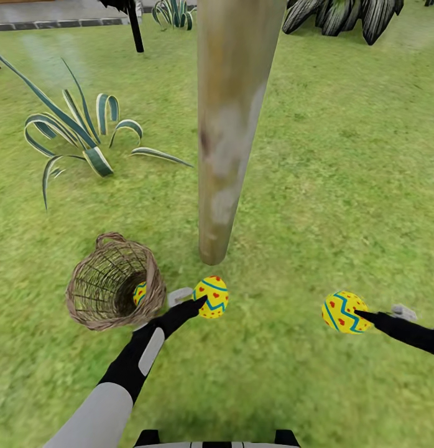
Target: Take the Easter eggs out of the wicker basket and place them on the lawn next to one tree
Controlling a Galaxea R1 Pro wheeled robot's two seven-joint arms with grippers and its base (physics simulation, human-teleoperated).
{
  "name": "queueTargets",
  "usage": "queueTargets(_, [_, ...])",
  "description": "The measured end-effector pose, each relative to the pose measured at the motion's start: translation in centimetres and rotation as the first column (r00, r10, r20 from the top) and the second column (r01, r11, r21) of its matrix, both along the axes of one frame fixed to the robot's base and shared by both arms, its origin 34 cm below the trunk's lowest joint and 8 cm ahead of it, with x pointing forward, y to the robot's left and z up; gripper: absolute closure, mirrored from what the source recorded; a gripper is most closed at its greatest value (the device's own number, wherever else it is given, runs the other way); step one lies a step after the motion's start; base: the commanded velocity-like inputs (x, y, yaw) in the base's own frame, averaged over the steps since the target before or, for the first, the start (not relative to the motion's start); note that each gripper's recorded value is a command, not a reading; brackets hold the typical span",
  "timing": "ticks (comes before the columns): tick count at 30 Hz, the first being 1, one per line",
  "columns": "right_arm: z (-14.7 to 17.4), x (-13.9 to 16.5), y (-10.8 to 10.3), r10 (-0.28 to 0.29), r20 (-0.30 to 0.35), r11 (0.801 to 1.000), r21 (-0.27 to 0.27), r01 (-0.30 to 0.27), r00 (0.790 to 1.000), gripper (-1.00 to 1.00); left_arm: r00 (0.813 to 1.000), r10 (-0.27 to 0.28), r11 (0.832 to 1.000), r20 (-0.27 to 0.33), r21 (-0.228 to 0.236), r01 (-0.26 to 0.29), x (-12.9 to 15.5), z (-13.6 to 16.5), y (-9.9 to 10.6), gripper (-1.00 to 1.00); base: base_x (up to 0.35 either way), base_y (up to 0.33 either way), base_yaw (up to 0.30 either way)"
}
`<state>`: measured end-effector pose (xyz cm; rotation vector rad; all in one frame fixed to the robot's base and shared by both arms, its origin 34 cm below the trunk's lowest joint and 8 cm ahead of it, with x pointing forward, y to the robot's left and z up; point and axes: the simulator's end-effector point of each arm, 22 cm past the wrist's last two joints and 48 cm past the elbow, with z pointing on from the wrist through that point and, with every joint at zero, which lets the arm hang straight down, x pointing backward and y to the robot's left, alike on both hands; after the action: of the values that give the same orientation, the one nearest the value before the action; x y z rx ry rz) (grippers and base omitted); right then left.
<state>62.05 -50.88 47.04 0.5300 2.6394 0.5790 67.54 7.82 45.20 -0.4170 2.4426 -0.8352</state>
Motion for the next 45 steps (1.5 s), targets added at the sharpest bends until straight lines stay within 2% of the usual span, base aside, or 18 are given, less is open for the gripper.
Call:
queueTargets(2, [-0.5,1.0,1.3,0.002,0.006,1.000,0.004,-0.002,1.000,1.00,1.000,0.004,1.000,0.004,-0.003,-0.004,0.1,0.1,-0.2,1.00,0.000,0.000,0.000])
queueTargets(4, [0.0,2.5,2.6,0.029,0.037,0.999,0.018,-0.029,0.999,1.00,1.000,0.009,1.000,0.013,0.000,-0.009,0.3,0.2,-0.1,1.00,0.000,0.000,0.000])
queueTargets(8, [0.2,3.1,3.1,0.034,0.052,0.999,0.029,-0.036,0.998,1.00,1.000,0.011,1.000,0.016,-0.001,-0.011,0.3,0.2,-0.1,1.00,0.000,0.000,0.000])
queueTargets(10, [-0.1,3.3,4.3,0.041,0.054,0.998,0.046,-0.044,0.998,1.00,1.000,0.012,1.000,0.017,-0.003,-0.012,0.3,0.3,-0.1,1.00,0.000,0.000,0.000])
queueTargets(12, [-1.6,3.7,10.2,0.062,0.058,0.989,0.129,-0.069,0.996,1.00,1.000,0.011,1.000,0.018,-0.007,-0.011,0.4,0.3,-0.2,1.00,0.000,0.000,0.000])
queueTargets(13, [-1.9,3.8,11.5,0.063,0.060,0.987,0.146,-0.071,0.996,1.00,1.000,0.011,1.000,0.017,-0.013,-0.011,0.3,0.4,-0.6,1.00,0.000,0.000,0.000])
queueTargets(16, [-2.1,4.0,12.8,0.063,0.064,0.983,0.166,-0.072,0.996,1.00,1.000,0.013,0.999,0.017,-0.033,-0.012,0.3,0.7,-1.8,1.00,0.000,0.000,0.000])
queueTargets(21, [-2.8,4.1,17.6,0.078,0.067,0.969,0.229,-0.092,0.995,1.00,0.999,0.013,0.999,0.030,-0.035,-0.012,0.7,1.1,-1.9,1.00,0.000,0.000,0.000])
queueTargets(24, [-2.8,4.2,18.0,0.079,0.067,0.967,0.236,-0.093,0.995,1.00,0.993,0.067,0.998,0.102,-0.028,-0.064,1.9,1.8,-1.5,1.00,0.000,0.000,0.000])
queueTargets(25, [-2.8,4.1,18.0,0.079,0.067,0.967,0.236,-0.092,0.995,1.00,0.994,0.059,0.998,0.097,-0.031,-0.056,1.1,1.3,-2.2,1.00,0.000,0.000,0.000])
queueTargets(29, [-2.8,4.1,18.0,0.079,0.066,0.967,0.236,-0.093,0.995,1.00,0.991,0.098,0.994,0.089,-0.051,-0.094,0.8,1.0,-2.2,1.00,0.028,-0.001,0.000])
queueTargets(34, [-2.8,4.1,18.1,0.080,0.067,0.967,0.237,-0.094,0.995,1.00,0.993,0.097,0.994,0.074,-0.048,-0.094,0.1,0.4,-2.3,1.00,0.235,-0.041,0.000])
queueTargets(42, [-2.7,4.1,17.8,0.079,0.067,0.967,0.236,-0.093,0.995,1.00,0.992,0.099,0.994,0.073,-0.048,-0.096,0.1,0.4,-2.2,1.00,0.013,-0.001,0.000])
queueTargets(43, [-2.6,4.1,17.3,0.078,0.066,0.968,0.232,-0.091,0.995,1.00,0.992,0.099,0.994,0.073,-0.048,-0.096,0.1,0.4,-2.2,1.00,0.000,0.000,0.000])
queueTargets(44, [-2.1,3.9,14.1,0.070,0.061,0.977,0.197,-0.081,0.996,1.00,0.992,0.099,0.994,0.073,-0.048,-0.095,0.1,0.4,-2.2,1.00,0.000,0.000,0.000])
queueTargets(45, [-0.7,3.7,10.1,0.060,0.070,0.983,0.170,-0.071,0.996,1.00,0.992,0.099,0.994,0.073,-0.048,-0.095,0.1,0.4,-2.2,1.00,0.000,0.000,0.000])
